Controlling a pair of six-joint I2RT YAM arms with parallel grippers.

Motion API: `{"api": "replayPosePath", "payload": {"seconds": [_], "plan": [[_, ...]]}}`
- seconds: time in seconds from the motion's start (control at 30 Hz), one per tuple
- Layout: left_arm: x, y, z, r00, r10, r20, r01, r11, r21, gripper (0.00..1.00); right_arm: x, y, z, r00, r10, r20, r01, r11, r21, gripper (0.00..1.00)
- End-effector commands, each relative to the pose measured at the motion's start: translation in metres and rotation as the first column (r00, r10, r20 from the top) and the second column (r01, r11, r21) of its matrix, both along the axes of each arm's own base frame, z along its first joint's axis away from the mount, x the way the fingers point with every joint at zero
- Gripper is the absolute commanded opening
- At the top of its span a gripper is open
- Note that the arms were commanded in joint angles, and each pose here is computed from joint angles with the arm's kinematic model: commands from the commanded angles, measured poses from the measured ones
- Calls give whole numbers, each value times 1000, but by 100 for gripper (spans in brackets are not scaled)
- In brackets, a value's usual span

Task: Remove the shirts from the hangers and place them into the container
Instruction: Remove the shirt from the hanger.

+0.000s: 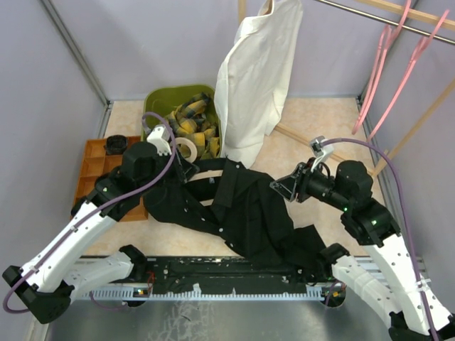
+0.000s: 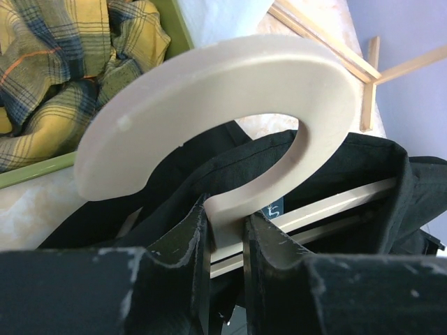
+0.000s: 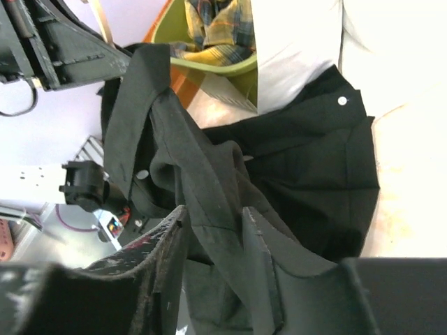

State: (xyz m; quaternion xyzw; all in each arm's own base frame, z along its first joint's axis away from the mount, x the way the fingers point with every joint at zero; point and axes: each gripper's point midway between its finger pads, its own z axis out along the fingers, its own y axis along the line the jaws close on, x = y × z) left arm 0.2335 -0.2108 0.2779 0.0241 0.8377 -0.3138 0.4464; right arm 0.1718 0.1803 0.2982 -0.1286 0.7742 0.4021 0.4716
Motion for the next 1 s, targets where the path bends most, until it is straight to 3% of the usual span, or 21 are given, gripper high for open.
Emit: {"api": "replayPosePath", "payload": {"seconds": [0.0, 0.17, 0.33, 0.5, 0.73, 0.83, 0.97], "plan": [[3, 6, 23, 998, 31, 56, -30, 999, -10, 0, -3, 3, 11, 999, 40, 19, -40, 999, -2, 30], [4, 10, 24, 997, 49, 61, -49, 999, -8, 0, -1, 5, 8, 999, 36, 9, -36, 999, 7, 25], [4, 10, 26, 997, 48, 67, -47, 999, -11, 0, 2, 4, 4, 1000, 17, -1, -17, 1000, 7, 0], [3, 15, 23, 996, 63, 68, -64, 998, 7, 0, 18, -19, 11, 988, -149, 44, 150, 989, -13, 0], [0, 28, 22, 992, 90, 88, -93, 995, 36, 0, 42, -69, -10, 895, -445, 34, 446, 887, -120, 0], [-1, 31, 28, 989, 93, 112, -97, 995, 29, 0, 46, -77, -26, 871, -491, 1, 483, 857, -180, 0], [-2, 34, 34, 986, 103, 134, -106, 994, 16, 0, 45, -67, -27, 893, -450, -11, 442, 881, -167, 2]]}}
